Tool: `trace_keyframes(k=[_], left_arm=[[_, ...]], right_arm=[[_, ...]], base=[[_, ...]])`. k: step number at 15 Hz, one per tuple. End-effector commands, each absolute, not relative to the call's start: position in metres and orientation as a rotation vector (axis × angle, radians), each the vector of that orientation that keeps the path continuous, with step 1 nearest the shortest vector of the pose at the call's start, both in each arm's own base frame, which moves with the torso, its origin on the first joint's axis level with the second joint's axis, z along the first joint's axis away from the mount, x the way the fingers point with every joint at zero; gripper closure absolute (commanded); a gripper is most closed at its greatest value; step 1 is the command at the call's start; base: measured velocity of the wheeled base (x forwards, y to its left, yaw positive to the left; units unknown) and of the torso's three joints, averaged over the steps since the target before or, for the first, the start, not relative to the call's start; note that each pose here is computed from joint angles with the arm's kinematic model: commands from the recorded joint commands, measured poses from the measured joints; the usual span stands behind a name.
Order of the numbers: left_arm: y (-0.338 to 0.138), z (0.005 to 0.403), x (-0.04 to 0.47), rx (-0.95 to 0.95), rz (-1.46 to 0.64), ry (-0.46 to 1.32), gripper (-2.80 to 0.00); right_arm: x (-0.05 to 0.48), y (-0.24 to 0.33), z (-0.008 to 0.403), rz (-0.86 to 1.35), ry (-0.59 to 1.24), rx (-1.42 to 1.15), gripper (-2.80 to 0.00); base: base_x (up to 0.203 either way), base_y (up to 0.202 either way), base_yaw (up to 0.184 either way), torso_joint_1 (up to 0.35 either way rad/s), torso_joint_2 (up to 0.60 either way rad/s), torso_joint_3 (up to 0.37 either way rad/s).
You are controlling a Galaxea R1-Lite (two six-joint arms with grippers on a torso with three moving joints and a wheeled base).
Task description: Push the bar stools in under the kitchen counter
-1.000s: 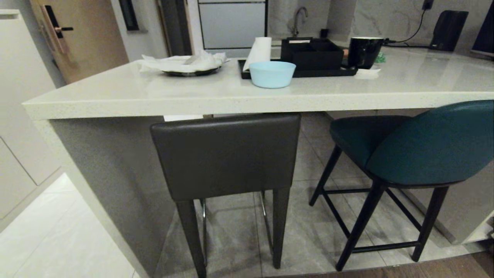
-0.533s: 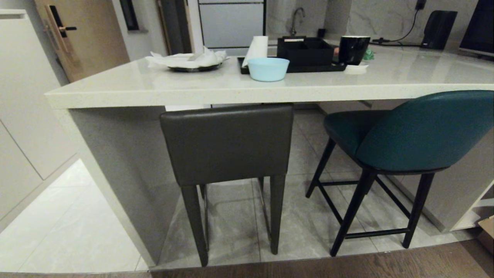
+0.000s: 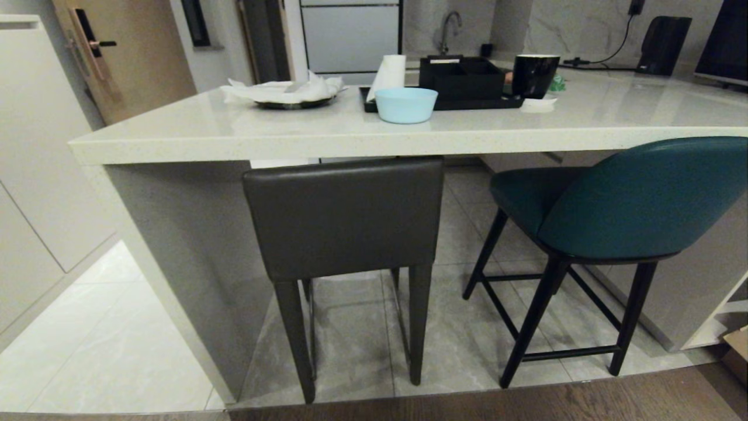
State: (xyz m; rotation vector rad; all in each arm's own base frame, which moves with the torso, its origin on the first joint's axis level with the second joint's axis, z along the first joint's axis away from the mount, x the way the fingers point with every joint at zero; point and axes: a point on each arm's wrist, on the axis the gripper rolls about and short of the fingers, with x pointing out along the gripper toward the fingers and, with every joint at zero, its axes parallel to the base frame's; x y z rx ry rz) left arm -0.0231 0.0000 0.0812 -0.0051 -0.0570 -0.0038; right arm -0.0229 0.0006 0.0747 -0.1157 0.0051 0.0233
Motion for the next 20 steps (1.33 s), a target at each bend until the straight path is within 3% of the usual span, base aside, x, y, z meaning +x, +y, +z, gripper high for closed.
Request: trace_keyframes(k=[1,17,20], left_arm=[[0.0,0.0761,-0.0216,-0.006,-0.003,-0.04,0.0],[0.0001,0.0761,-0.0216,-0.015,-0.003,-0.04,0.0],[0.0001,0.0761,-0.0216,-0.015,-0.003,-0.04,0.0]], right_arm=[[-0.0229,0.0005,0.0752,0.021,0.004,-0.078,0.0],[-0.0229,0.0,0.0759,0.0,-0.002,-0.002,0.0],[-0.0229,0.0,0.0759,0.0,-0.002,-0.002,0.0]], base=[[0.0,0.0,0.0,0.0,0.0,0.0],[0.0,0.0,0.0,0.0,0.0,0.0],[0.0,0.0,0.0,0.068,-0.19,-0.197]])
